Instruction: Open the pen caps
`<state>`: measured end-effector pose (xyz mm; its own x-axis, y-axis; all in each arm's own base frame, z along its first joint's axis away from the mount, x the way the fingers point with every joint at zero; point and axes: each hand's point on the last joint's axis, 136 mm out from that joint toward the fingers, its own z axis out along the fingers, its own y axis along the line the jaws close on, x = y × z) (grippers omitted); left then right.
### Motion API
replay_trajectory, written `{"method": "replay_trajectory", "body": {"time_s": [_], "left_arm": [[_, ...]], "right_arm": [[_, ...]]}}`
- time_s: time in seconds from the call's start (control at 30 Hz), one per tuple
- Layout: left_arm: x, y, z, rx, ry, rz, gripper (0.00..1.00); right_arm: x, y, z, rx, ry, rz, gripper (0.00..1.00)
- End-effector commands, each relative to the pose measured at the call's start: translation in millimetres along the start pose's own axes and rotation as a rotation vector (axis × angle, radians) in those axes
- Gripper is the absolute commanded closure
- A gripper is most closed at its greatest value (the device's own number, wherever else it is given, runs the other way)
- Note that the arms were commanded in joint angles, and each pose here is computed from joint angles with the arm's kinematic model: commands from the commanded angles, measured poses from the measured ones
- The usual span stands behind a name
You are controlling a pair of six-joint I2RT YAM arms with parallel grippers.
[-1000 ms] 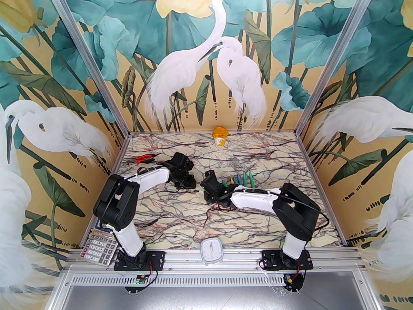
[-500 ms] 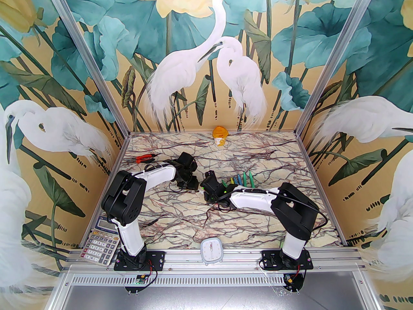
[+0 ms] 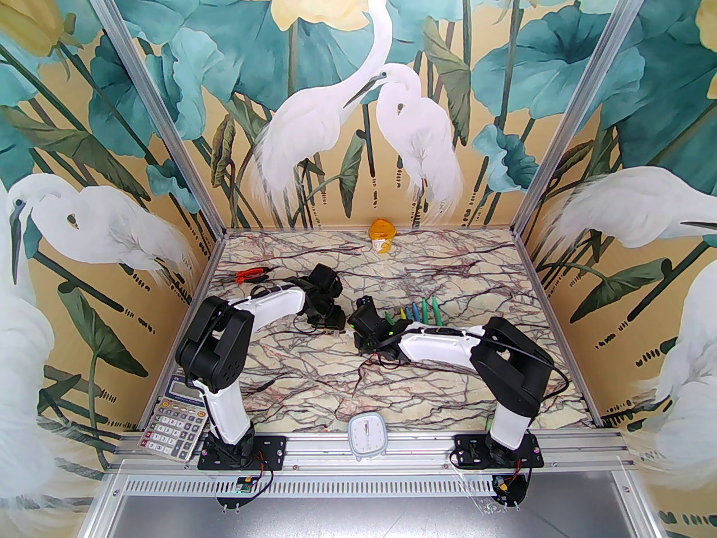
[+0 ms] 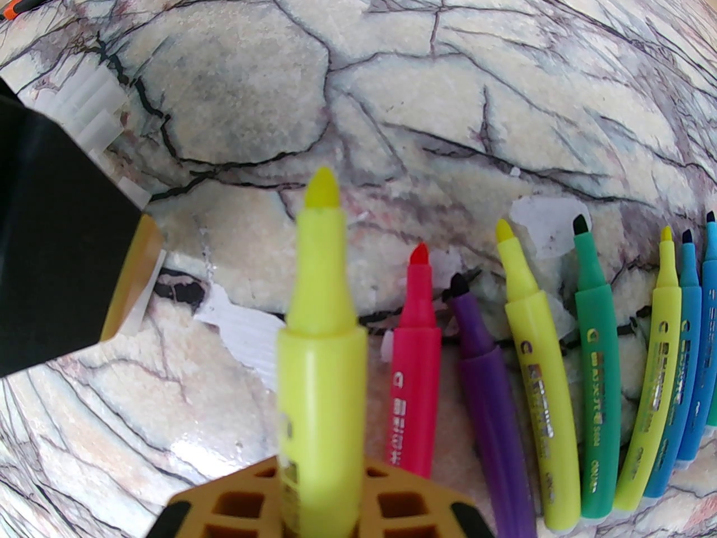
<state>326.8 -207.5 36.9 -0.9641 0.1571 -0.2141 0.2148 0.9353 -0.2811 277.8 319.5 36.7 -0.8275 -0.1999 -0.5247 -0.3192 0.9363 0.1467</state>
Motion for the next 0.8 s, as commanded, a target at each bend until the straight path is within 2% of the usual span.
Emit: {"method": "replay_trajectory", "body": {"time_s": [0.0, 0.17, 0.47, 0.77], "left_arm": [[-11.6, -0.9, -21.1, -0.015, -0.094, 0.008, 0.6], [-15.7, 11.4, -36.5, -0.034, -0.164, -0.014, 0.53], [-21.6, 38.1, -72.3, -0.025, -0.308, -0.089, 0.46], [-17.8, 56.2, -83.2, -0.05, -0.359, -0.123, 0.43]], "right_arm": [[3.3, 7.6, 3.9, -0.013, 0.034, -0.032, 0.91], [6.1, 7.1, 10.5, 0.008, 0.056, -0.035, 0.86], [12.4, 0.1, 18.7, 0.059, 0.089, -0.042, 0.79], [13.9, 1.0, 22.7, 0.082, 0.106, -0.058, 0.73]]}}
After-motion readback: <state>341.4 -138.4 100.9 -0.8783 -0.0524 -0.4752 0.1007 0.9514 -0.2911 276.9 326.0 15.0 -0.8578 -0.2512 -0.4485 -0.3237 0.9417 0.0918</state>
